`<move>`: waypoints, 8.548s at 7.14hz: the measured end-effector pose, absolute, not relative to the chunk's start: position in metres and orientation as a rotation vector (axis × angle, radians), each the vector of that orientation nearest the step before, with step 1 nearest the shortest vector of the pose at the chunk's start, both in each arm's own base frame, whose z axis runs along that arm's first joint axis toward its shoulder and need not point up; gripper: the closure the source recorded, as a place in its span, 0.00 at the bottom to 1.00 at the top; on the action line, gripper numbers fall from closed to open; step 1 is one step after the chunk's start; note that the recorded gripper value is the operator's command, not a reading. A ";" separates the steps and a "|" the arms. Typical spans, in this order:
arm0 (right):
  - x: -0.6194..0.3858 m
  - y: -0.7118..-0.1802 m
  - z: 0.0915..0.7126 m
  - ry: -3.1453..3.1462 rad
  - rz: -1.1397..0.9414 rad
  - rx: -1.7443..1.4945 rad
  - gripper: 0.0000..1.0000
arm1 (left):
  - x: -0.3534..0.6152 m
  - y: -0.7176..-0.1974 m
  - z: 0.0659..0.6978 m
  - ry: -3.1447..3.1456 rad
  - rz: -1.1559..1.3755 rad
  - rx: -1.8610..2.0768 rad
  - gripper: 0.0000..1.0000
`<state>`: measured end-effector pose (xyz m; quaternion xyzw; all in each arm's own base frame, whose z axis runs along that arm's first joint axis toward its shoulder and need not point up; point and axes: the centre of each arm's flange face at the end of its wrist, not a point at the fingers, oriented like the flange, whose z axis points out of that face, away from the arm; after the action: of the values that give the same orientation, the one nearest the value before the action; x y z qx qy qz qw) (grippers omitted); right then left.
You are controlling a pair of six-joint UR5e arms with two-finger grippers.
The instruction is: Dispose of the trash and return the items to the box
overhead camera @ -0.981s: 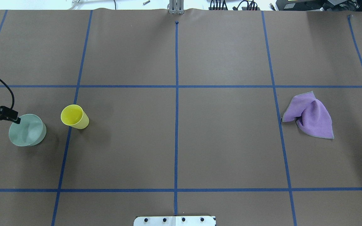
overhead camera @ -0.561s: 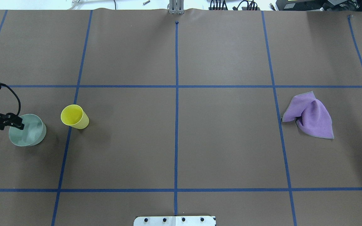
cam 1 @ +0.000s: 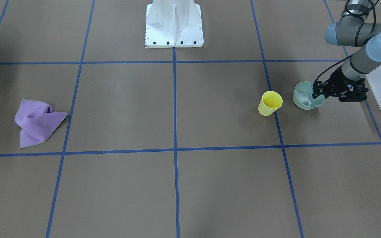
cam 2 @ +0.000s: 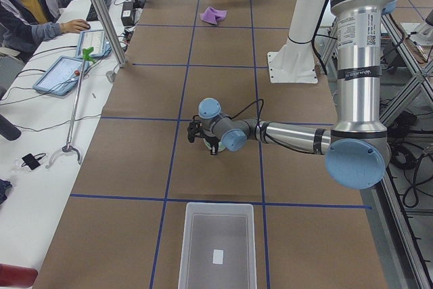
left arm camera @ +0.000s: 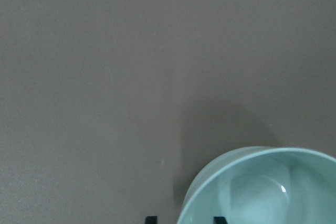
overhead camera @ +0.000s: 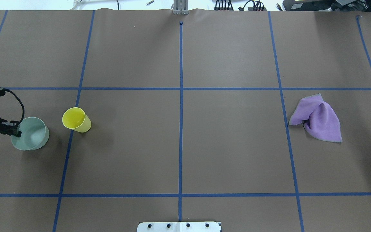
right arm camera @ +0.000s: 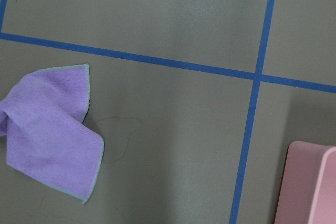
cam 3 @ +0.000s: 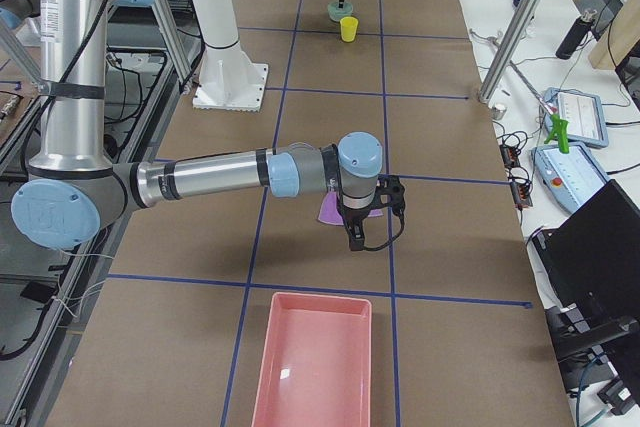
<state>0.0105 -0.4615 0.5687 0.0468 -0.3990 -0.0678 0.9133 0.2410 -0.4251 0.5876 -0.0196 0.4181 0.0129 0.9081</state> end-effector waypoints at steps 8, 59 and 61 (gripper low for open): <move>-0.007 -0.475 0.551 -0.828 -0.076 0.072 0.00 | 0.001 -0.457 0.647 0.974 0.057 0.037 1.00; 0.194 -0.403 0.666 -0.666 -0.166 0.160 0.00 | 0.337 -0.447 0.429 0.887 -0.229 -0.114 0.90; 0.155 -0.424 0.601 -0.720 -0.113 0.173 0.00 | 0.338 -0.446 0.430 0.886 -0.232 -0.120 1.00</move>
<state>0.1553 -0.4238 0.6007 0.0847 -0.3518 -0.0552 0.9306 0.3382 -0.4464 0.4301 -0.0579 0.4274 -0.1117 0.8953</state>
